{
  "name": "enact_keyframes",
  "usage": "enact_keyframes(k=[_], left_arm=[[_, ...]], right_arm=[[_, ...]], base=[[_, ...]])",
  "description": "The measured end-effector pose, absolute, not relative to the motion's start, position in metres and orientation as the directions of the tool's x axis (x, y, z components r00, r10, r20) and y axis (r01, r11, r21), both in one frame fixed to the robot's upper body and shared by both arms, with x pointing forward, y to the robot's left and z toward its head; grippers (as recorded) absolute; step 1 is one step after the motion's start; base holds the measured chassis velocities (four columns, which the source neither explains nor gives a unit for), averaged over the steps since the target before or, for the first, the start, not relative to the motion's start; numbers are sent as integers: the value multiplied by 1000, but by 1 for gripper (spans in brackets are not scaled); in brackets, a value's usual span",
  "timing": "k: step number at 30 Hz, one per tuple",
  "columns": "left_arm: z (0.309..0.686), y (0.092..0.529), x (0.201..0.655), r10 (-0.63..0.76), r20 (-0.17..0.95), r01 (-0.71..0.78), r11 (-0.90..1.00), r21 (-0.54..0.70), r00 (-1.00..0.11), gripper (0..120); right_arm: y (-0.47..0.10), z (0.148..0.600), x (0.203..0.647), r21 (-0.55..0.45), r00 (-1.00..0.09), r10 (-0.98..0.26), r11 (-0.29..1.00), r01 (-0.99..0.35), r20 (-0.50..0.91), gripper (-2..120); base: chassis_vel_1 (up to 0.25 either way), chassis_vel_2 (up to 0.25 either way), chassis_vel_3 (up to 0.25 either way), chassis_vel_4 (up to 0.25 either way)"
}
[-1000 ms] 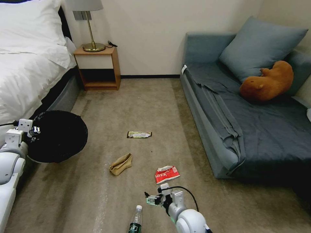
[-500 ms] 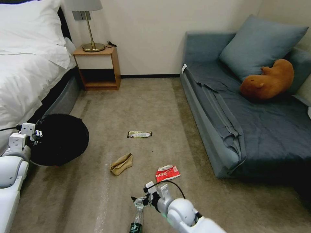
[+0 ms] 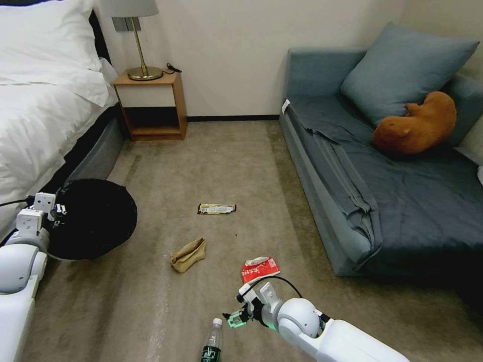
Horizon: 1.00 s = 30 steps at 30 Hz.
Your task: Pick up the trash bin, then pick up the garbage on the floor and place it into the trash bin.
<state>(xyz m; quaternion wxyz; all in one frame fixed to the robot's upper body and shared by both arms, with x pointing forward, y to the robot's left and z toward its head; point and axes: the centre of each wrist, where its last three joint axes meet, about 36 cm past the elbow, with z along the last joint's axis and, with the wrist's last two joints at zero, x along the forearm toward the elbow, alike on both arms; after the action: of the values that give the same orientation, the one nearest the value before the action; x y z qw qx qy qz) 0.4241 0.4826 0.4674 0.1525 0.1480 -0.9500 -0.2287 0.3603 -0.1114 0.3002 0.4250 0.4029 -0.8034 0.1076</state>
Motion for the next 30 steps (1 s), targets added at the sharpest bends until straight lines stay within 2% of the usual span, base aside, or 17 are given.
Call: enact_keyframes(k=[7,26,30], left_arm=[[468,471,420,-342,211,-205,850,485,-916,6],[483,465,401,-334,179,-209,843,495,-925,6],[484,463,399,-332,178,-207,844,495,-926,6]], right_arm=[[-92,294,356,179,-216,-553,574,-799,804,100],[-20,275,334,235,-119,-571,507,-829,812,100],[-19,268,329,214,-125,-554,507,-835,823,100]], base=[[0,0,0,0],[0,0,0,0],[0,0,0,0]])
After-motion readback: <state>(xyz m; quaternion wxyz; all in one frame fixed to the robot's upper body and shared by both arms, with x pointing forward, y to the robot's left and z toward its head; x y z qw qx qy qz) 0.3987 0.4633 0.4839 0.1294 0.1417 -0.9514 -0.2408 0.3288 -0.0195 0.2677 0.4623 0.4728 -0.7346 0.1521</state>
